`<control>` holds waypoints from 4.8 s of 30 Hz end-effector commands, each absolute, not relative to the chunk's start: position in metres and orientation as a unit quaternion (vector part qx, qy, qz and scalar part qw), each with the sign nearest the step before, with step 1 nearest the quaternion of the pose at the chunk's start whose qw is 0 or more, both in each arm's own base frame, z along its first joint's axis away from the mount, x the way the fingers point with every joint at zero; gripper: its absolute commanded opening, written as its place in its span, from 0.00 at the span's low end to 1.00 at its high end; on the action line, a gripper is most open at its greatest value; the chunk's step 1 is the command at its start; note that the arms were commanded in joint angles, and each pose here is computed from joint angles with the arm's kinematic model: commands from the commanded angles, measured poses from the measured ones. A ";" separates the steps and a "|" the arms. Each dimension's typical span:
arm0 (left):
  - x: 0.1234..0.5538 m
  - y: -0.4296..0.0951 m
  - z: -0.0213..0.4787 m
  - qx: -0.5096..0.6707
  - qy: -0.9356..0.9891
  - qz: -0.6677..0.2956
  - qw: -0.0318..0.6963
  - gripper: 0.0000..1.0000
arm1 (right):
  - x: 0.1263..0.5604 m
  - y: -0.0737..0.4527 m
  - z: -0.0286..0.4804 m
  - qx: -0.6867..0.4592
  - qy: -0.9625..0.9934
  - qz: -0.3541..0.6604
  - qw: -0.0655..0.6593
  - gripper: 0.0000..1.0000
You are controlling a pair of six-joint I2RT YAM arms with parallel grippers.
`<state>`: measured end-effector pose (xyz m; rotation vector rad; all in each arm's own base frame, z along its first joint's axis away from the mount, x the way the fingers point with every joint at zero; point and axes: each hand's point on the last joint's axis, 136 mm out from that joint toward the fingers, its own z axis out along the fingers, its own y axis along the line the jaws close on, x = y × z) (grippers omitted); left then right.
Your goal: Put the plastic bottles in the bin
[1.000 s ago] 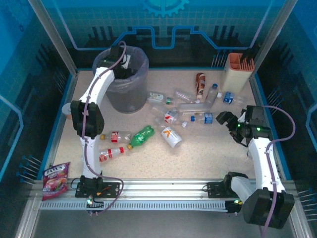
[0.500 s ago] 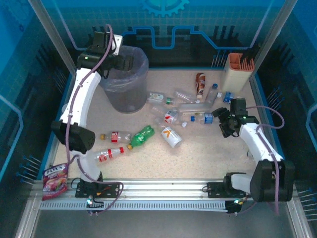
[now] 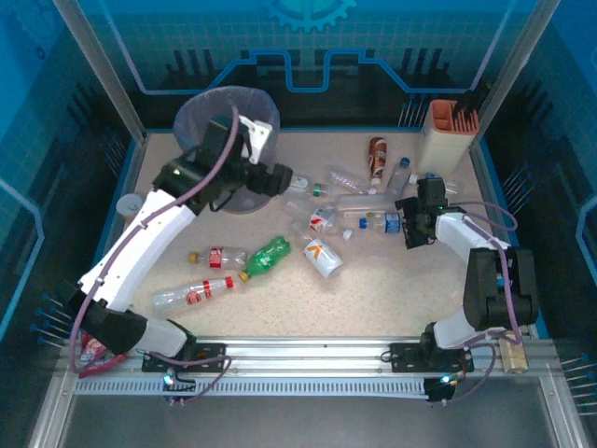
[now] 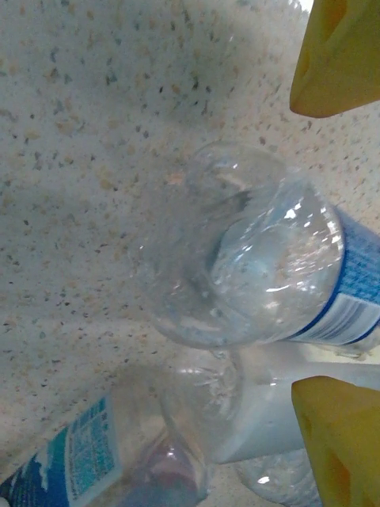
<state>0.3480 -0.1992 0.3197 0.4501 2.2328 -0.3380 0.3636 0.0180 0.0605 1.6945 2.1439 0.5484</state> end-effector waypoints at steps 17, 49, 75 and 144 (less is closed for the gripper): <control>0.298 -0.232 0.258 0.110 0.894 -0.247 0.358 0.99 | 0.386 0.016 0.029 0.632 0.736 0.175 0.170 0.70; 0.291 -0.348 0.261 0.199 0.836 -0.429 0.280 0.99 | 0.335 0.155 0.233 -0.023 0.866 0.423 0.267 0.40; 0.294 -0.372 0.215 0.161 0.841 -0.473 0.209 0.54 | 0.330 0.214 0.243 -0.024 0.816 0.520 0.250 0.56; 0.531 -0.072 0.126 0.071 0.977 -0.060 0.192 0.13 | 0.268 0.068 0.168 0.140 0.936 0.235 0.222 1.00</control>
